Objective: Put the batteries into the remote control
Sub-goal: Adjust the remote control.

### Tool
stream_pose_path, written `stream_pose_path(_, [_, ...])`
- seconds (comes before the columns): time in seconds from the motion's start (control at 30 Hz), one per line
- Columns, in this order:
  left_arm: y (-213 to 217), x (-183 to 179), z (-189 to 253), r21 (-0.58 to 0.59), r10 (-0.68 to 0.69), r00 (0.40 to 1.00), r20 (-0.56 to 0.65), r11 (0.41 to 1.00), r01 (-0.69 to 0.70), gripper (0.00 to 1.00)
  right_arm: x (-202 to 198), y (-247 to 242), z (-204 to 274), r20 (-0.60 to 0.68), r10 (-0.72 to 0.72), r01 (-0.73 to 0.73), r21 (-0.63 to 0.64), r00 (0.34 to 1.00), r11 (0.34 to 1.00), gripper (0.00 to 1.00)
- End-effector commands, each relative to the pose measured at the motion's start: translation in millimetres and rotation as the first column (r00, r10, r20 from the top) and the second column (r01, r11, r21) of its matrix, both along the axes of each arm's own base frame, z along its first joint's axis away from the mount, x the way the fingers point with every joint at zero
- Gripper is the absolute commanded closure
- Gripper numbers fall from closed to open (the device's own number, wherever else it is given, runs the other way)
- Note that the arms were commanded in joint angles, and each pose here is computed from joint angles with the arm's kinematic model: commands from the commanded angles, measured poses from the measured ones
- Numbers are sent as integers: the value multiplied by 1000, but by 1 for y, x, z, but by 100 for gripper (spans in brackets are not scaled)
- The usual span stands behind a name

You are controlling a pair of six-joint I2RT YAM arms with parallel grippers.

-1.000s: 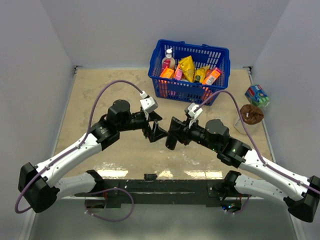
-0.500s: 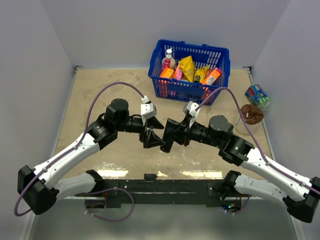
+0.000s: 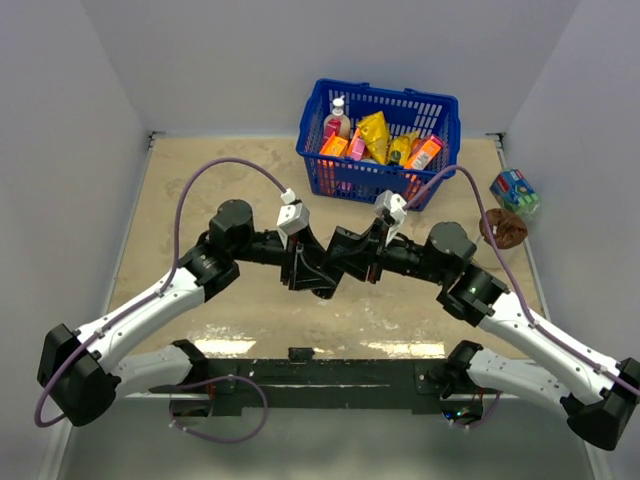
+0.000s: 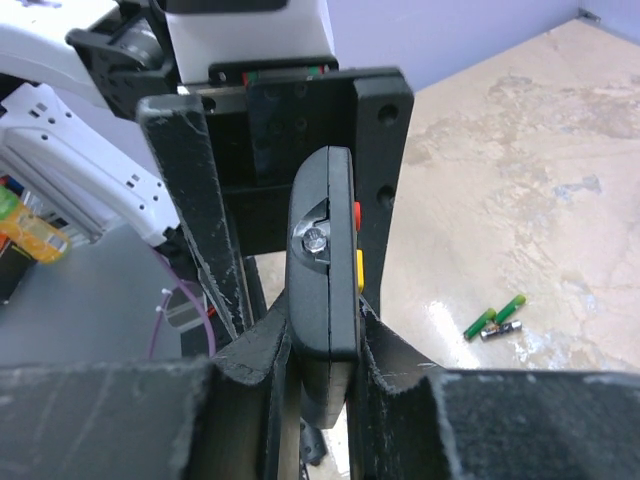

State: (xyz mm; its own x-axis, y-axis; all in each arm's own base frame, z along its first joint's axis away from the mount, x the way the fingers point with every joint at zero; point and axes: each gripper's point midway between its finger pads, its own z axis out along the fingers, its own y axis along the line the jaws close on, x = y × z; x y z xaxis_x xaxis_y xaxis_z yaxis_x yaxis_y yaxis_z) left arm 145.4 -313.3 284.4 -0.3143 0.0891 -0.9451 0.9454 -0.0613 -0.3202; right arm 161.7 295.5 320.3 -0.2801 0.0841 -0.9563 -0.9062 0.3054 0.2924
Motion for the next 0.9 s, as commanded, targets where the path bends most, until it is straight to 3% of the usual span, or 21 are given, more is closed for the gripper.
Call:
stream_pose_path(0.0, [-2,-4,12,-54,-49,999,5,997,49,49,-3,-1,34,58,42,-48,104,997,993,100])
stream_pose_path(0.13, [-3,-1,15,-70,-36,999,1,997,36,56,-2,-1,32,56,48,-53,97,997,994,100])
stream_pose_path(0.53, [-9,2,23,-129,-48,998,-51,991,41,62,0,5,22,48,70,-73,76,996,994,100])
stream_pose_path(0.63, [-9,1,23,-134,-48,997,-59,990,39,72,0,6,21,44,72,-75,76,996,994,100])
stream_pose_path(0.77, [-8,5,23,-138,-18,998,-59,990,9,98,2,5,18,35,61,-64,69,997,996,100])
stream_pose_path(0.8, [-8,10,18,-125,20,997,-71,992,-29,100,6,4,17,30,35,-37,62,999,997,95])
stream_pose_path(0.83, [-7,15,17,-117,54,996,-72,991,-62,100,8,2,18,34,20,-22,55,999,998,80])
stream_pose_path(0.87, [-6,22,14,-104,99,993,-57,989,-105,100,11,0,18,48,-2,0,41,999,999,73])
